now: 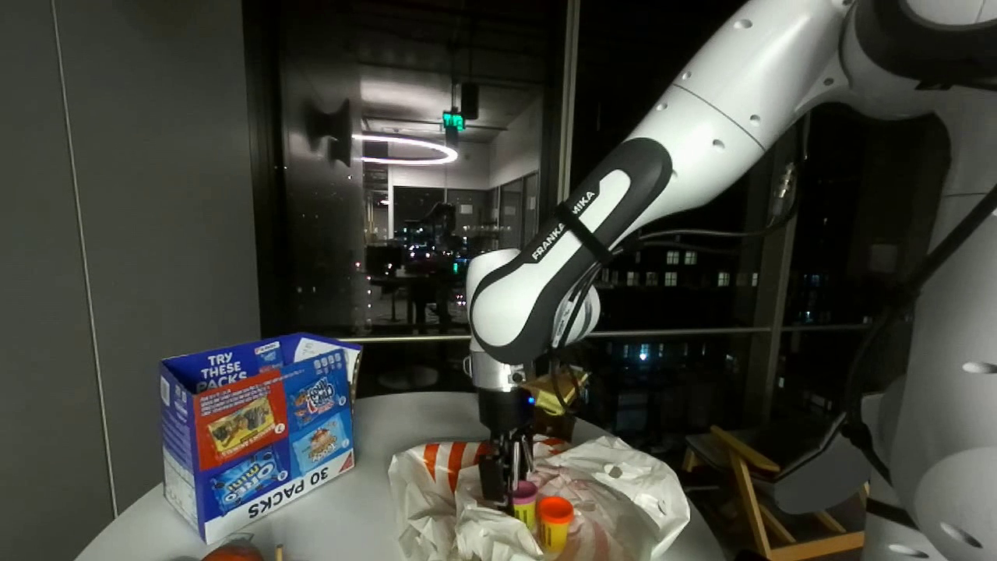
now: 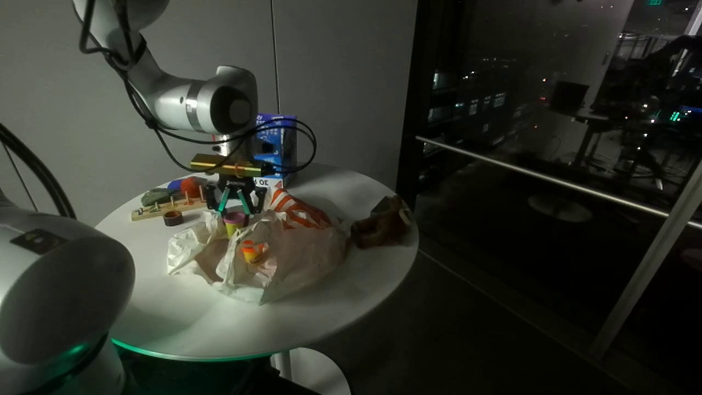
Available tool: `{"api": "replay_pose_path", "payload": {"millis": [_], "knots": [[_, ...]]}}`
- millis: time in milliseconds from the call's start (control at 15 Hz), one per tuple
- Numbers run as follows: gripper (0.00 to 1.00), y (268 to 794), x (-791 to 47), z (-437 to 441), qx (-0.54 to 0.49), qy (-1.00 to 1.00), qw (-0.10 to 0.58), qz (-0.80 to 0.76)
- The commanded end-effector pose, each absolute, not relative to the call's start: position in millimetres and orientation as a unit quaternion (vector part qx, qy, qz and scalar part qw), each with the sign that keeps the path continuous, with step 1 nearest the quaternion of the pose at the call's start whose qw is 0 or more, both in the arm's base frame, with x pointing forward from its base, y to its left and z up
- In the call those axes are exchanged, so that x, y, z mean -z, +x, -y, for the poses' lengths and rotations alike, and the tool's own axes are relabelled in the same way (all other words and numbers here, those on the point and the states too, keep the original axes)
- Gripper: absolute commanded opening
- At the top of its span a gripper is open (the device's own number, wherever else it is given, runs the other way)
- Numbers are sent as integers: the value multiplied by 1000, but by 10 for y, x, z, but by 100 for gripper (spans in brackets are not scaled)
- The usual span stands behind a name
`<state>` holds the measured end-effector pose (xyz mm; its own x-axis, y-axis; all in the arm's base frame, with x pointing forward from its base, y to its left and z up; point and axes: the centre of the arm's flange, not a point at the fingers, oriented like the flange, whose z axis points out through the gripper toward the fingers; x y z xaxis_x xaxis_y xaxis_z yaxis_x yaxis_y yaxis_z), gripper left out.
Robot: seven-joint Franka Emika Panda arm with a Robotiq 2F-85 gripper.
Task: Put the two yellow containers in the plastic, then lift the plastic
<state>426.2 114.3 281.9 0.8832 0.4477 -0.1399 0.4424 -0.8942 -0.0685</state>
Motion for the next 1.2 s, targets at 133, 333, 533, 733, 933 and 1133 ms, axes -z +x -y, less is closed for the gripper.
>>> {"api": "replay_pose_path", "payload": {"millis": [133,333,533,733,933,1133], "knots": [[24,4360,-2546,-1119,-86,-970,38,224],[79,4406,-2565,-1146,-86,-970,38,225],[100,4446,-2780,-1222,-69,-970,24,233],[100,4462,-3031,-1341,-43,-967,12,252],[100,4435,-3190,-1459,-35,-955,67,287],[100,4241,-3263,-1582,-16,-948,113,298]]}}
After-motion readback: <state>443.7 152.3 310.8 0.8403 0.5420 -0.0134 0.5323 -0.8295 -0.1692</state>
